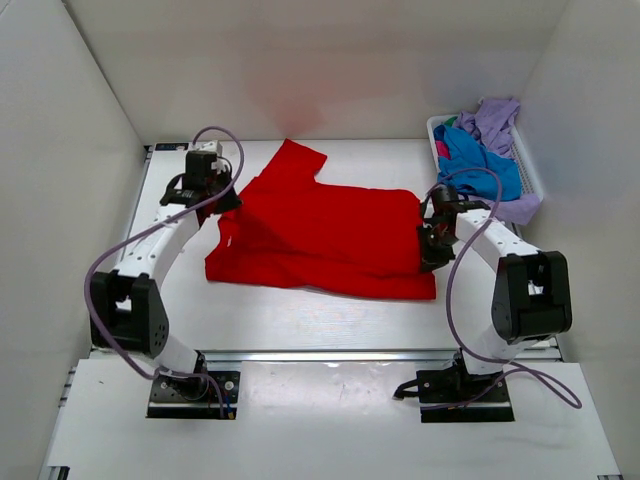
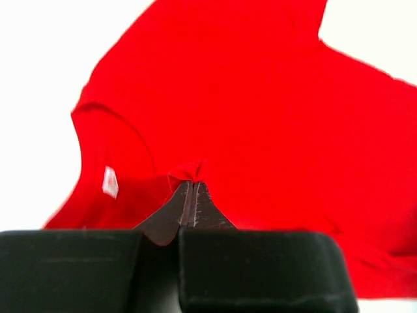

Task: Fold and stack the t-shirts
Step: Fold the flattened tshirt in 1/3 of the way

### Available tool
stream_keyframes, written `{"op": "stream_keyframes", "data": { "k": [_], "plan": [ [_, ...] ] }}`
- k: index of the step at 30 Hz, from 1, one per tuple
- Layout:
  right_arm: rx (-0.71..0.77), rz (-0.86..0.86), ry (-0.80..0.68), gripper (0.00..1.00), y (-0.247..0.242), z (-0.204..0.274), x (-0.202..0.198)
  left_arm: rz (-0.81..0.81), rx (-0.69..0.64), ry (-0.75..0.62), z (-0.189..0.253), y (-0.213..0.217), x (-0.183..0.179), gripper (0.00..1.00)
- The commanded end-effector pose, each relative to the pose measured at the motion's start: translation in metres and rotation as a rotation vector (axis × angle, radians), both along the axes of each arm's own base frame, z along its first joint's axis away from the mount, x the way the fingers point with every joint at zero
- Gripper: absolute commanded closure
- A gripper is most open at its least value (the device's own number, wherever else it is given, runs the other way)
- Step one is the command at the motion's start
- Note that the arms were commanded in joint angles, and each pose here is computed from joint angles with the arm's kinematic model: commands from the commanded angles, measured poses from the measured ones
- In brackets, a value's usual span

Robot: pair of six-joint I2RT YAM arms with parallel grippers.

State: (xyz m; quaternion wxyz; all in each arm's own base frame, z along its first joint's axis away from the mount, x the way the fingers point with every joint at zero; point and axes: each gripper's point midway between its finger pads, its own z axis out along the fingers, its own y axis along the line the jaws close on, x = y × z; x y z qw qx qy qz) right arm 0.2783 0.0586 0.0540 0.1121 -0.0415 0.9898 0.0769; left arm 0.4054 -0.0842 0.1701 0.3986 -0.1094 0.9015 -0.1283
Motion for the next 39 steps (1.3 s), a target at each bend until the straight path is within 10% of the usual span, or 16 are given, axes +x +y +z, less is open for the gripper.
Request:
{"op": "stream_keyframes", "data": {
  "k": [1, 4, 10, 21, 39],
  "plan": [
    [-0.039, 0.002, -0.130, 0.86, -0.003, 0.017, 0.037, 0.024, 0.034, -0.153, 0.047, 0.004, 0.037, 0.99],
    [-0.071, -0.020, -0.197, 0.54, -0.007, 0.031, 0.050, 0.071, 0.063, -0.188, 0.061, 0.018, 0.053, 0.61],
    [-0.073, -0.087, -0.196, 0.40, -0.013, 0.048, 0.034, 0.110, 0.134, -0.070, 0.046, 0.048, 0.019, 0.40],
    [-0.022, -0.192, -0.107, 0.44, -0.006, 0.041, -0.040, 0.118, 0.205, 0.284, -0.063, 0.058, -0.134, 0.57],
    [0.039, -0.228, -0.091, 0.43, 0.011, 0.035, -0.059, 0.242, 0.306, 0.405, -0.132, 0.075, -0.111, 0.43]
  ]
}}
